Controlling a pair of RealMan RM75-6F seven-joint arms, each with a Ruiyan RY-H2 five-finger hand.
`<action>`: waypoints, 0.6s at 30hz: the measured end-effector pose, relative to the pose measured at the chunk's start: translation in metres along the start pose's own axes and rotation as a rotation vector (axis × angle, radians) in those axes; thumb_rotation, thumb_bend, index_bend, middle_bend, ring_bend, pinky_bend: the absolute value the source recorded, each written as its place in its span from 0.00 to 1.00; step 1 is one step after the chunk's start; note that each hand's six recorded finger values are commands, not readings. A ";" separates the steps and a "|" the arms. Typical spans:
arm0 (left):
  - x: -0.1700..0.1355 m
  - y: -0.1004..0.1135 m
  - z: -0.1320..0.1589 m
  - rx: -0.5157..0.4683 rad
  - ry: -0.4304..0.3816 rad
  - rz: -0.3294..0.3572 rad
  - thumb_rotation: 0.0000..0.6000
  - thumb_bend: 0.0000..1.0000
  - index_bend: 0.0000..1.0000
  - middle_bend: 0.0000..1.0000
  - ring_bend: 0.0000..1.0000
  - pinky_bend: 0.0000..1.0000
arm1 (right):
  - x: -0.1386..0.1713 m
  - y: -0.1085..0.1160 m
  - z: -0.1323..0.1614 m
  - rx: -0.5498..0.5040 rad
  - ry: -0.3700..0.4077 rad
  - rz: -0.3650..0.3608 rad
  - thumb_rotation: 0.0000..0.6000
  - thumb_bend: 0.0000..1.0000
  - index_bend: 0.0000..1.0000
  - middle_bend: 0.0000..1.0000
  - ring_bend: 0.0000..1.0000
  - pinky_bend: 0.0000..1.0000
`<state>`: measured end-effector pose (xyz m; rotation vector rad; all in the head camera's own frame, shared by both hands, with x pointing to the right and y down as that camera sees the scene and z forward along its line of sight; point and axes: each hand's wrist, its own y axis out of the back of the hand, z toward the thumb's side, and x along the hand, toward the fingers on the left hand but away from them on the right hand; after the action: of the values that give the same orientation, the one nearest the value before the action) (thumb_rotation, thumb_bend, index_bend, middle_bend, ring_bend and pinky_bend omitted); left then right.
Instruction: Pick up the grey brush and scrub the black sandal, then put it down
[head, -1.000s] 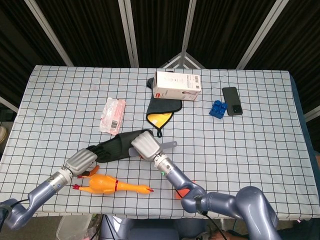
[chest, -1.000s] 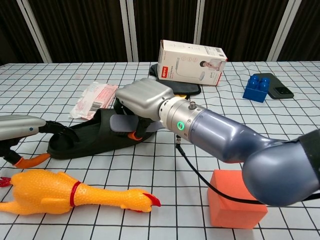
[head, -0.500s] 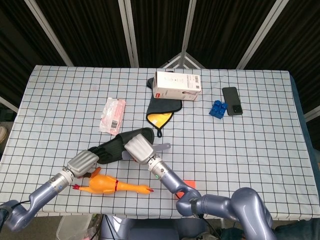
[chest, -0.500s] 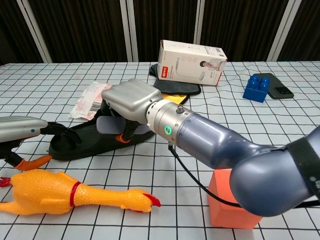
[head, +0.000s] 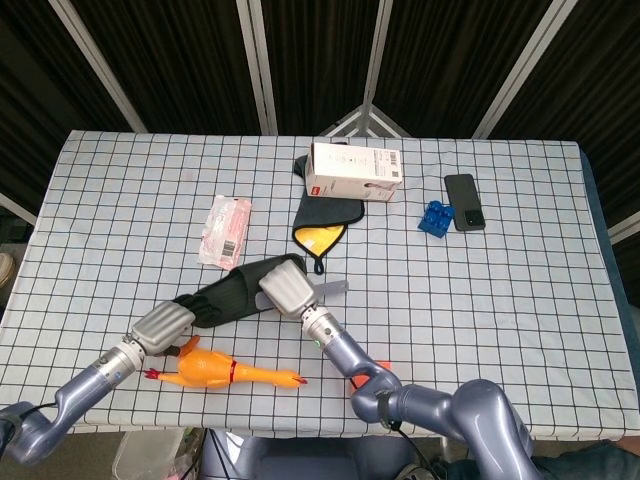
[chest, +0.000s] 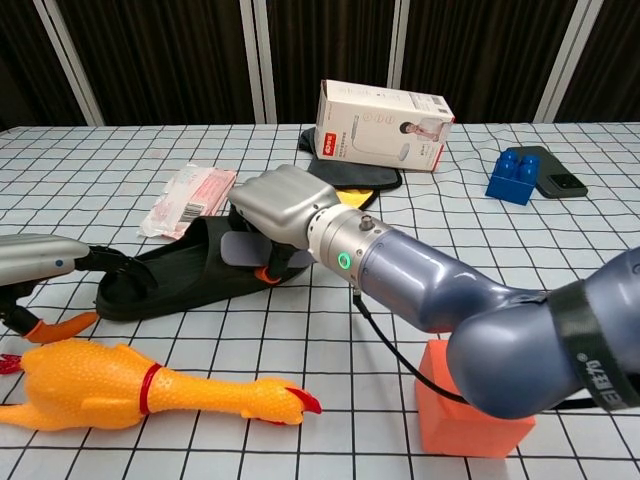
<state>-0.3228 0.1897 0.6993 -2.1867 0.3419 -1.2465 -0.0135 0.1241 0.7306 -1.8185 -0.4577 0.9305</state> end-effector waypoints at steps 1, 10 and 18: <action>0.000 0.000 -0.002 -0.004 0.005 0.001 1.00 0.73 0.18 0.21 0.11 0.15 | 0.001 -0.002 -0.002 0.008 -0.002 0.004 1.00 0.83 0.87 0.76 0.61 0.77; -0.003 -0.002 -0.010 -0.009 0.029 -0.006 1.00 0.73 0.18 0.21 0.11 0.15 | 0.004 -0.007 -0.018 0.043 -0.025 0.021 1.00 0.83 0.87 0.76 0.61 0.77; -0.002 0.000 -0.005 -0.007 0.019 0.003 1.00 0.73 0.18 0.21 0.11 0.15 | 0.005 0.001 -0.014 0.030 -0.017 0.000 1.00 0.83 0.87 0.76 0.61 0.77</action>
<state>-0.3280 0.1885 0.6995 -2.1807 0.3570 -1.2671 -0.0003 0.1184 0.7304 -1.7847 -0.4519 0.9482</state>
